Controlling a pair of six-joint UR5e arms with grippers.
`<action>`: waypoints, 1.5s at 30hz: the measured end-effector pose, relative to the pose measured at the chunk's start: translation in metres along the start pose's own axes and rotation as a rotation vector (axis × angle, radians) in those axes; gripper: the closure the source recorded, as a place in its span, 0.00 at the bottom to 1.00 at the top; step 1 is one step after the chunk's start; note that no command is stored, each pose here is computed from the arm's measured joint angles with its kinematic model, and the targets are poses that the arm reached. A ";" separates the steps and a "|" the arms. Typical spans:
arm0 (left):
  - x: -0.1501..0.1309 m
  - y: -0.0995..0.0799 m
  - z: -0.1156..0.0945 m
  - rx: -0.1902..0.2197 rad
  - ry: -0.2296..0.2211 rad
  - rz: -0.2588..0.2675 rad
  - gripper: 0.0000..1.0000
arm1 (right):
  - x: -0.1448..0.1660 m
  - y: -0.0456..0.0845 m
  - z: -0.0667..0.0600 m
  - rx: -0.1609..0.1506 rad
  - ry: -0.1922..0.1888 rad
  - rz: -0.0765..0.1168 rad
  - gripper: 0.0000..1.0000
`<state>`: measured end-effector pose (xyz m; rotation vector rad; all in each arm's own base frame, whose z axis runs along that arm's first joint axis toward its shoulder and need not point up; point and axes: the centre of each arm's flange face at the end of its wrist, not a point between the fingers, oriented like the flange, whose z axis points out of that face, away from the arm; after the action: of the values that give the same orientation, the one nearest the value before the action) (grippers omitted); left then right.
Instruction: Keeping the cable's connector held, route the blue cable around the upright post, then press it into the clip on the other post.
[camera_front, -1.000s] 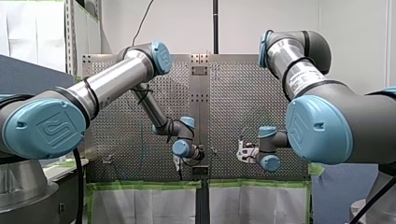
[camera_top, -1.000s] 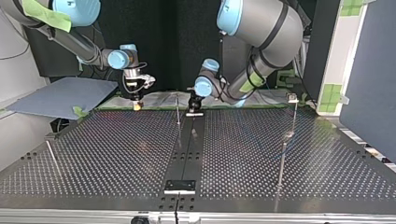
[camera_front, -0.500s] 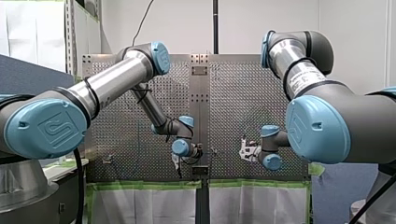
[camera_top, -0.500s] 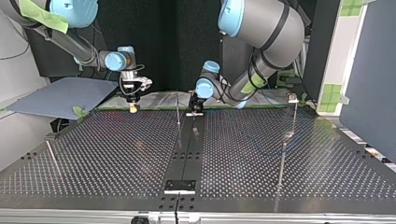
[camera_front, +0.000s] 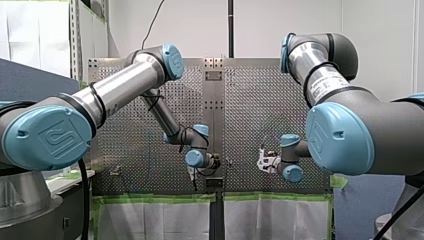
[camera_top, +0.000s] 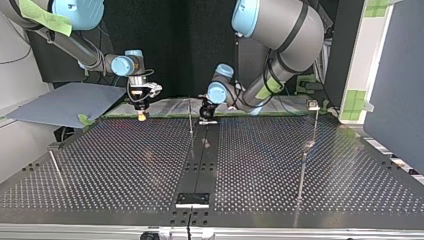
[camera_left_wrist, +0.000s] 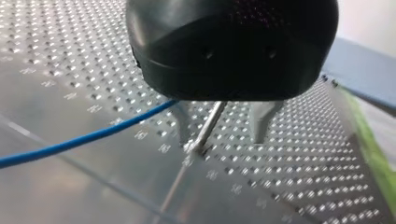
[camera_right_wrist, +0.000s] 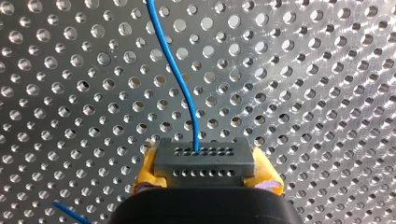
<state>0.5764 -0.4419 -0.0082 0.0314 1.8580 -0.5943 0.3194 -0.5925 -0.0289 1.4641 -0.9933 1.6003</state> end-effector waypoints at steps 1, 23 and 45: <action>0.001 0.000 -0.001 0.002 0.006 0.004 0.02 | 0.000 0.000 0.000 0.000 0.000 0.000 1.00; -0.012 -0.005 -0.016 -0.076 0.079 0.208 0.02 | -0.002 0.000 -0.002 -0.002 -0.024 0.006 1.00; 0.005 -0.040 -0.053 -0.041 0.148 0.345 0.02 | -0.003 0.002 -0.003 -0.004 -0.027 0.004 1.00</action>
<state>0.5162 -0.4563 0.0156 0.3697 1.9488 -0.3207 0.3169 -0.5908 -0.0320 1.4857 -1.0147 1.5840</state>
